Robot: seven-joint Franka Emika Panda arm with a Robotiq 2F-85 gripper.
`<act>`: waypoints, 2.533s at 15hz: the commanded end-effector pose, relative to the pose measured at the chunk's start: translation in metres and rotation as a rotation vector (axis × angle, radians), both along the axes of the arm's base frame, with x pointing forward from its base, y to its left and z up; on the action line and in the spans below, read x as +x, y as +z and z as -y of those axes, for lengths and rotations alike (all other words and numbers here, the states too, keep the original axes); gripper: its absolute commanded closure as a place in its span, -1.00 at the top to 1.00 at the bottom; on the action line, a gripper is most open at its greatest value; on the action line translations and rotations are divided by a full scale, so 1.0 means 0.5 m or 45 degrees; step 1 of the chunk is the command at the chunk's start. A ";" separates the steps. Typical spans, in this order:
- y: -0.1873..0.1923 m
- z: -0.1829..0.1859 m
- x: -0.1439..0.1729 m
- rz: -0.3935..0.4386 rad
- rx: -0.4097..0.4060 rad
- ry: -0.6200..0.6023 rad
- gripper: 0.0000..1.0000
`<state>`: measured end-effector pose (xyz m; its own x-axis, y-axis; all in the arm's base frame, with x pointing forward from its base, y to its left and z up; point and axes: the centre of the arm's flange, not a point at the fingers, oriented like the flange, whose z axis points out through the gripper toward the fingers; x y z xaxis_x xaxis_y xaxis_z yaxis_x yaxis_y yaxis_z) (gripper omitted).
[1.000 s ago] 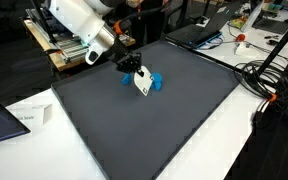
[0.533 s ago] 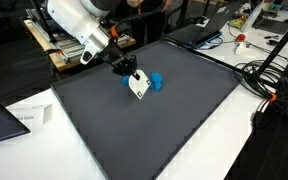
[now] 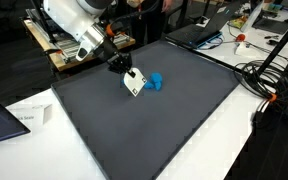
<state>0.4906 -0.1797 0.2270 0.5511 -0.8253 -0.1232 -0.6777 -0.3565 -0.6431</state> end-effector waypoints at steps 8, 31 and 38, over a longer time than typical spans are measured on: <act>0.083 -0.078 -0.045 0.000 -0.113 0.349 -0.98; 0.214 -0.237 0.036 -0.289 -0.296 0.677 -0.98; 0.248 -0.334 0.054 -0.363 -0.575 0.694 -0.98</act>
